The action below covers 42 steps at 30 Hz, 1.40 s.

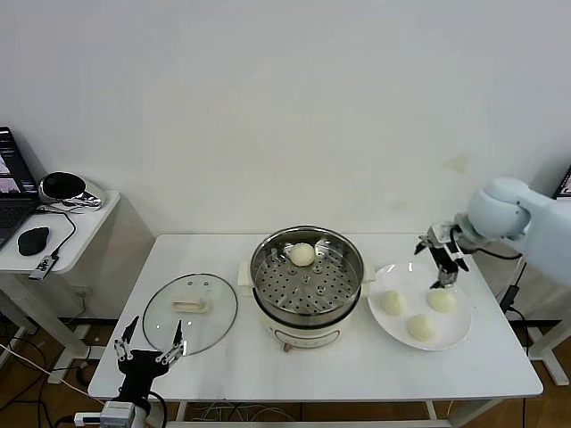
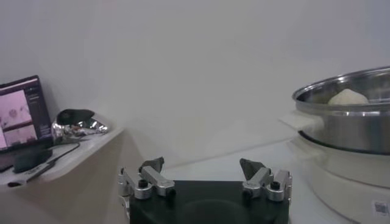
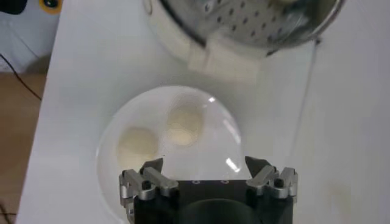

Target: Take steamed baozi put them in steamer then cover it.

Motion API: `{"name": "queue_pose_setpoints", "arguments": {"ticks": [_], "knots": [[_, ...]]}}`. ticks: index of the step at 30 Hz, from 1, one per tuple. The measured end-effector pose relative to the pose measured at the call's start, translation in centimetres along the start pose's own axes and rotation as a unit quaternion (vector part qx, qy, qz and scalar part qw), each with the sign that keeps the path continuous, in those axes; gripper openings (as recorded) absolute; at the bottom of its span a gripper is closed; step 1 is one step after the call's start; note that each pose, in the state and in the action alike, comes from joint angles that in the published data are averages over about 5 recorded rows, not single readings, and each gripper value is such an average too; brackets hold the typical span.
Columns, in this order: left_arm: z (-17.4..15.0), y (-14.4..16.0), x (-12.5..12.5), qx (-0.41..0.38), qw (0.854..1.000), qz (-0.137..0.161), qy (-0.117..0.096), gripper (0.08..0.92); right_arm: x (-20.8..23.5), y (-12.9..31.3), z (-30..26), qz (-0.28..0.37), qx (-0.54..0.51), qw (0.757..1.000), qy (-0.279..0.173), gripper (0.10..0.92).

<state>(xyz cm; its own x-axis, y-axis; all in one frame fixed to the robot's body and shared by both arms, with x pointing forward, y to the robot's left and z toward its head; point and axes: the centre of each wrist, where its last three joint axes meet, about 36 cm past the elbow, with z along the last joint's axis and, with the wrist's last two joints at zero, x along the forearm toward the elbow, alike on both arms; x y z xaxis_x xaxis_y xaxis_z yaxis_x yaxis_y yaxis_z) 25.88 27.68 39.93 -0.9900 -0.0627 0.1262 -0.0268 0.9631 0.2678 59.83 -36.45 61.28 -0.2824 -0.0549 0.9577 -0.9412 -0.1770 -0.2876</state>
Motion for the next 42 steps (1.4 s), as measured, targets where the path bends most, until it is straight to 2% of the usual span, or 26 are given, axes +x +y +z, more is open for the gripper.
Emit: {"name": "queue_pose_setpoints", "arguments": {"ticks": [8,22,36,42], "knots": [[-0.2,0.3,0.4,-0.001,1.0,-0.008,0.001,0.823,-5.3,0.1,1.0,-0.026,-0.015,1.0,0.001,0.823],[-0.1,0.6,0.6,-0.001,1.0,-0.016,0.005,0.823,-13.0,-1.0,-1.0,-0.051,-0.013,0.999,-0.015,0.823],[0.1,0.6,0.5,0.0,1.0,-0.016,0.006,0.823,-17.0,-1.8,-1.5,-0.045,-0.024,0.999,-0.009,0.817],[0.1,0.6,0.5,0.0,1.0,-0.016,0.006,0.823,-17.5,-2.0,-1.6,-0.047,-0.03,0.998,-0.008,0.737]]}}
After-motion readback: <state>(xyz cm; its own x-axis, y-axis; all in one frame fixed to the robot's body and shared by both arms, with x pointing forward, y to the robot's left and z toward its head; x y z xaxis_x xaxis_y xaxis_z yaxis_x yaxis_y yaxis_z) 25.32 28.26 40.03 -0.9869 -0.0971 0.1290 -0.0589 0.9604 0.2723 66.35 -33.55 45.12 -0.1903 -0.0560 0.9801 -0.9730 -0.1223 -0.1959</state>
